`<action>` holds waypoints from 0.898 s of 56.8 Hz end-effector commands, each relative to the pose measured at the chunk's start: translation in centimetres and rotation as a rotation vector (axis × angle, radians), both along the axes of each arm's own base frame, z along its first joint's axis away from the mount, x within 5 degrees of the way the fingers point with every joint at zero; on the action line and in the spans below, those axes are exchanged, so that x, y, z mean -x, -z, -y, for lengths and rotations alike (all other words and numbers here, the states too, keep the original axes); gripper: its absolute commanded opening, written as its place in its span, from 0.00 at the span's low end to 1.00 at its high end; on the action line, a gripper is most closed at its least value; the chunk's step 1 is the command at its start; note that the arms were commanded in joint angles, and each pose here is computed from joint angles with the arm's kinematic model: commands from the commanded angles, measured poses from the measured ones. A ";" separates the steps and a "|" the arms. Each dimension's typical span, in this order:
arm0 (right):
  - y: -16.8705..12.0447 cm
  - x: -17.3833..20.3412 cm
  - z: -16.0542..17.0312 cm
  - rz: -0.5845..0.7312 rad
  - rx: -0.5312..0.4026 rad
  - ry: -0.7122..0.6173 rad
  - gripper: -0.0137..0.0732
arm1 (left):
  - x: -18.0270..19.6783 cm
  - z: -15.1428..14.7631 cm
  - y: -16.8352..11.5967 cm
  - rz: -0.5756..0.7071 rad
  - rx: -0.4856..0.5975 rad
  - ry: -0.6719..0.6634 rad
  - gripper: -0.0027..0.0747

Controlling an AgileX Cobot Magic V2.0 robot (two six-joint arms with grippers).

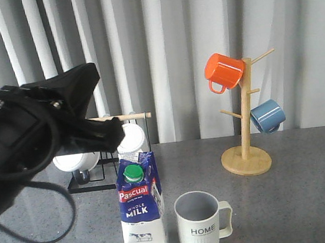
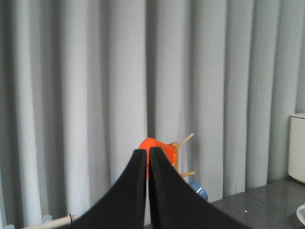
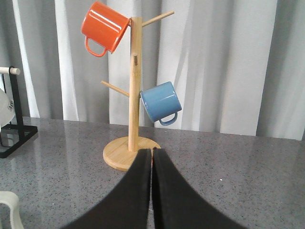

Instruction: Place milk next to cup

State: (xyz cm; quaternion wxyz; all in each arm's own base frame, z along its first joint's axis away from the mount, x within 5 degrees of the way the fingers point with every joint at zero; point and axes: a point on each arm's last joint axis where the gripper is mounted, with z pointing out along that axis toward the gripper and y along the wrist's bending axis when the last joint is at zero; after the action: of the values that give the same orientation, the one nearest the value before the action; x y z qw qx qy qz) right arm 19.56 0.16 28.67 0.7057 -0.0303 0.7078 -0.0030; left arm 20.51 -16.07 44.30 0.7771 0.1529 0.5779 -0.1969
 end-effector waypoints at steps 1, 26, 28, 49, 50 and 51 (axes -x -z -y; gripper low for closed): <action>-1.8 0.1 0.1 0.117 0.001 -0.002 0.15 | 1.4 -2.9 -1.3 0.037 0.051 -0.004 0.02; -1.8 0.1 0.1 0.117 0.001 -0.002 0.15 | 11.0 -13.8 14.1 0.037 -0.140 -0.315 0.02; -1.8 0.1 0.1 0.117 0.001 -0.002 0.15 | 11.7 -14.2 15.5 0.021 -0.105 -0.332 0.02; -1.8 0.1 0.1 0.117 0.001 -0.002 0.15 | 15.0 -15.9 22.8 -0.154 -0.033 -0.476 0.03; -1.8 0.1 0.1 0.117 0.001 -0.002 0.15 | 15.0 -15.9 22.8 -0.155 -0.035 -0.476 0.03; -1.8 0.1 0.1 0.117 0.001 -0.002 0.15 | 15.0 -15.9 22.9 -0.157 -0.038 -0.476 0.03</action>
State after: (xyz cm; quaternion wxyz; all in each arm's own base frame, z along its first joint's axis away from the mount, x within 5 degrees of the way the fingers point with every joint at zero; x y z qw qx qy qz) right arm 19.56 0.16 28.67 0.7057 -0.0303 0.7078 -0.0030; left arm 5.72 -0.19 20.80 0.7388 0.0151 0.6737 -0.0078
